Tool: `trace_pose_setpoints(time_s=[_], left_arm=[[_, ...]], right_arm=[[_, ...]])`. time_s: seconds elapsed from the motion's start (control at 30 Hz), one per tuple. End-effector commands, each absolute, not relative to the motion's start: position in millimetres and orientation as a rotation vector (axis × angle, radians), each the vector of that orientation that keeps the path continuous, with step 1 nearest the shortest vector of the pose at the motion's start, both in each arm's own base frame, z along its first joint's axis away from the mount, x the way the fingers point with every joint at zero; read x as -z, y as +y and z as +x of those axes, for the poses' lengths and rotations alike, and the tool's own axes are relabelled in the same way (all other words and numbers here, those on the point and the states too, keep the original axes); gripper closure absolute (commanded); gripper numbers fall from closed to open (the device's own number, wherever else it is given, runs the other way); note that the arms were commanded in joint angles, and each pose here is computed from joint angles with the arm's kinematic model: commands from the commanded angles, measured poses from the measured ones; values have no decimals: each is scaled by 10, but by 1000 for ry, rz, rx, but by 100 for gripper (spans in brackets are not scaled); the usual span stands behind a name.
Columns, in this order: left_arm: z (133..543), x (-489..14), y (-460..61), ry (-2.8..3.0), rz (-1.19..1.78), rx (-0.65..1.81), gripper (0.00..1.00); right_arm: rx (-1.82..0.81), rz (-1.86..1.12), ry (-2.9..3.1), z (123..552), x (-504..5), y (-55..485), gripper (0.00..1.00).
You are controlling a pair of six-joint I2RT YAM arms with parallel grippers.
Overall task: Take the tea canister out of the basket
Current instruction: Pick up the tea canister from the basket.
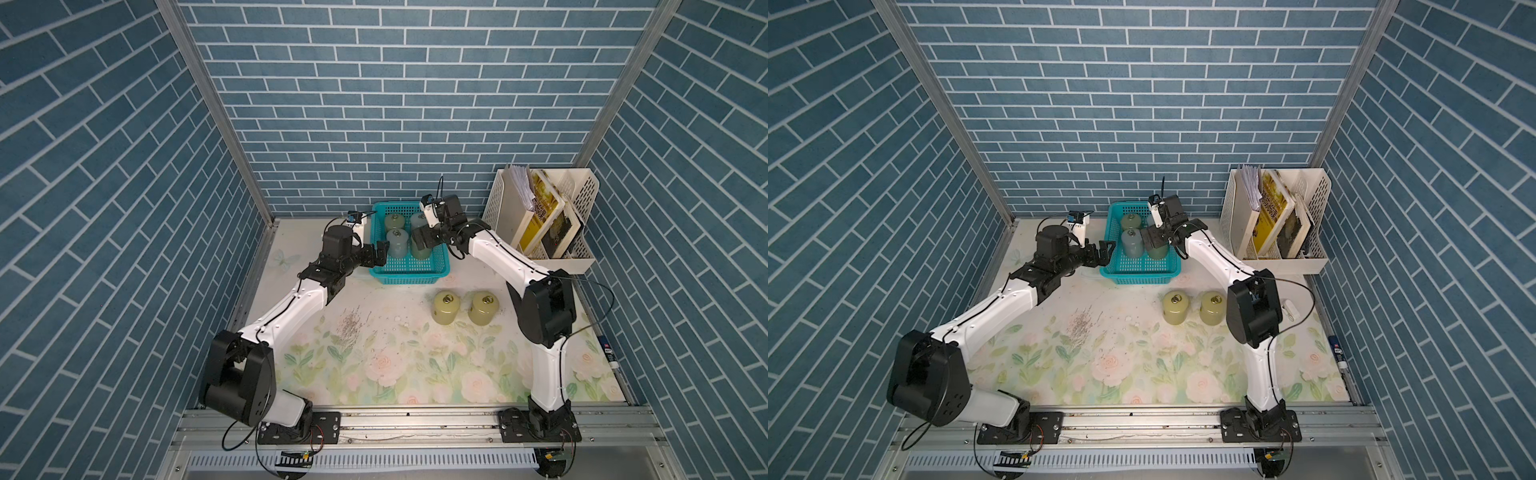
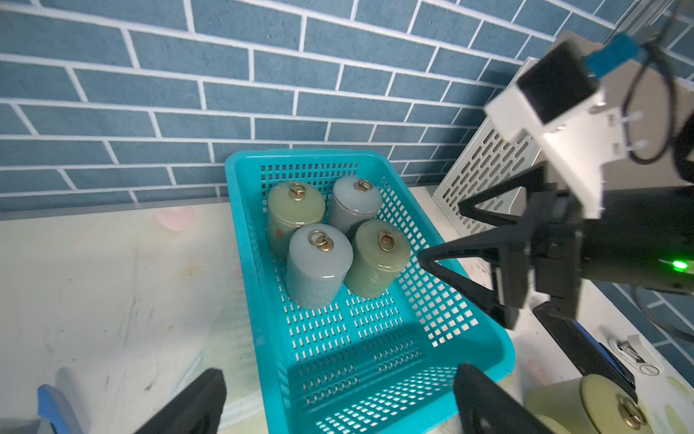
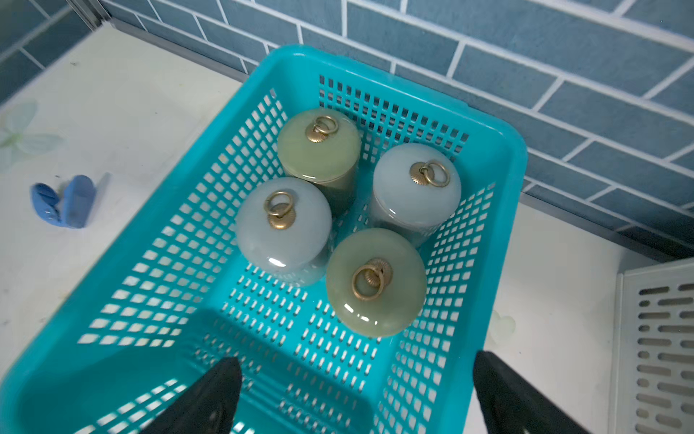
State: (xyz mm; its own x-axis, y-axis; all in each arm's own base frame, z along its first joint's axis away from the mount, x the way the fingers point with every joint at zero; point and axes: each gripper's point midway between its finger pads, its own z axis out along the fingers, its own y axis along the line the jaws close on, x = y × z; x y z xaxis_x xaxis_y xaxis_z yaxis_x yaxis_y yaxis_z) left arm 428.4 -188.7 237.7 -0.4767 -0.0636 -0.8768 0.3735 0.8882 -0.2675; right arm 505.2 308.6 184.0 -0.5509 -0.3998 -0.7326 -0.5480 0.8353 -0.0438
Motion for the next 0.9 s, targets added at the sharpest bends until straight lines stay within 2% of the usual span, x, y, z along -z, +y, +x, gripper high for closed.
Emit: trace_pose_setpoints(time_s=[0.0, 0.03, 0.23, 0.87], left_arm=[[4259, -2357, -1968, 2028, 248, 583, 0], [4257, -2344, -1972, 2030, 246, 587, 0], [4209, -2289, -2010, 2034, 259, 623, 0], [4155, -2188, -2022, 2046, 263, 636, 0]], right_arm=[[-210, -806, 2212, 5141, -1844, 3072, 0], [-198, -826, 2236, 5205, -1673, 3081, 0], [-198, -877, 2253, 5408, -1476, 3086, 0], [-308, -942, 2297, 5480, -952, 3304, 0]])
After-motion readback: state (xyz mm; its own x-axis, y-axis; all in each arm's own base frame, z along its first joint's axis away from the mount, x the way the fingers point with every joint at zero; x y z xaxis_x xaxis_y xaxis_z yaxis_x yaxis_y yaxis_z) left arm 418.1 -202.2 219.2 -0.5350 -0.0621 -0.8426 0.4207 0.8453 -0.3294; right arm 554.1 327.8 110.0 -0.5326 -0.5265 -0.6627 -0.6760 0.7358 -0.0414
